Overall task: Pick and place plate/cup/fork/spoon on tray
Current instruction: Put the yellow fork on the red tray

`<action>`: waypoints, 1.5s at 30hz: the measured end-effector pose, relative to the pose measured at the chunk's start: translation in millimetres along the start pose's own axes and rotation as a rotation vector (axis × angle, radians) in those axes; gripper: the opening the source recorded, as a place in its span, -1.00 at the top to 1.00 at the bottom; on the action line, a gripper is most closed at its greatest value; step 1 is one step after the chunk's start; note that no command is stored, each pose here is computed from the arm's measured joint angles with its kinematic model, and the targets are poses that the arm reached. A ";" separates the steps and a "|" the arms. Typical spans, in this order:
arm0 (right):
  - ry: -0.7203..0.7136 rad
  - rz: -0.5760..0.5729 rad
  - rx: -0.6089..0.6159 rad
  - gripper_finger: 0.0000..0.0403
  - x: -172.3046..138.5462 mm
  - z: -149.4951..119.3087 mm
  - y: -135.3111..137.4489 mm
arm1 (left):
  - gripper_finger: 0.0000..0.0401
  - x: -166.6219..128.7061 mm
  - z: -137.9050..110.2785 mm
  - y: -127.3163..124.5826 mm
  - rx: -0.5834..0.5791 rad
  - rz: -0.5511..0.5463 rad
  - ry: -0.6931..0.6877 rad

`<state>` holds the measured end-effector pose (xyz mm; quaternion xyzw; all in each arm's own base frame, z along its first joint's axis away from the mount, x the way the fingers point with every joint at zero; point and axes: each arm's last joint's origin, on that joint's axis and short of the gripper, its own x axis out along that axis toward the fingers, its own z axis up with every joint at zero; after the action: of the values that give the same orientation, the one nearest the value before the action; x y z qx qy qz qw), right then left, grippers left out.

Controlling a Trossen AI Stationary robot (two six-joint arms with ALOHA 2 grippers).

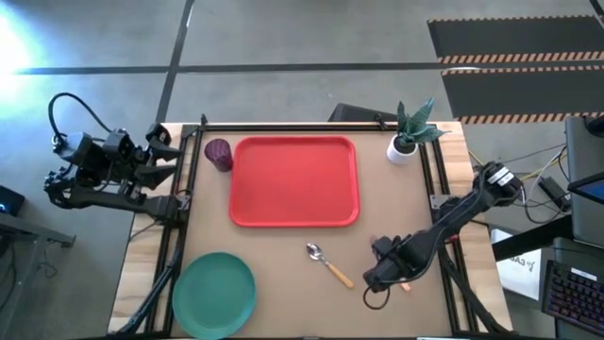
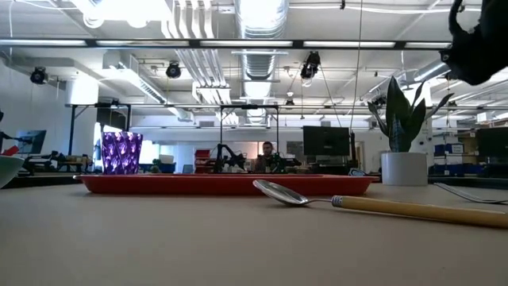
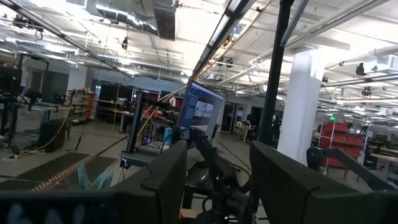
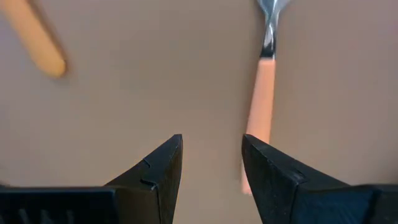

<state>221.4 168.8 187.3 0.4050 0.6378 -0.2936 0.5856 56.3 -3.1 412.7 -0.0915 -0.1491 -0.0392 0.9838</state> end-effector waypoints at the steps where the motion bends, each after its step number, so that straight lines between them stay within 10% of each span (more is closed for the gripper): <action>1: 0.001 0.006 -0.005 0.23 2.0 0.8 -2.1 | 0.20 0.2 -0.1 0.0 -0.001 0.000 0.001; 37: -0.062 0.028 0.031 0.29 42.1 12.7 -40.4 | 0.20 -0.2 0.4 -0.1 -0.001 -0.001 -0.004; 45: -0.070 0.012 0.033 0.82 45.4 13.8 -44.7 | 0.20 -0.3 0.5 -0.1 -0.002 -0.002 -0.004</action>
<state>190.5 142.7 136.2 0.4080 0.6096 -0.3147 0.6024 55.9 -3.1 413.1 -0.0924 -0.1513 -0.0400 0.9833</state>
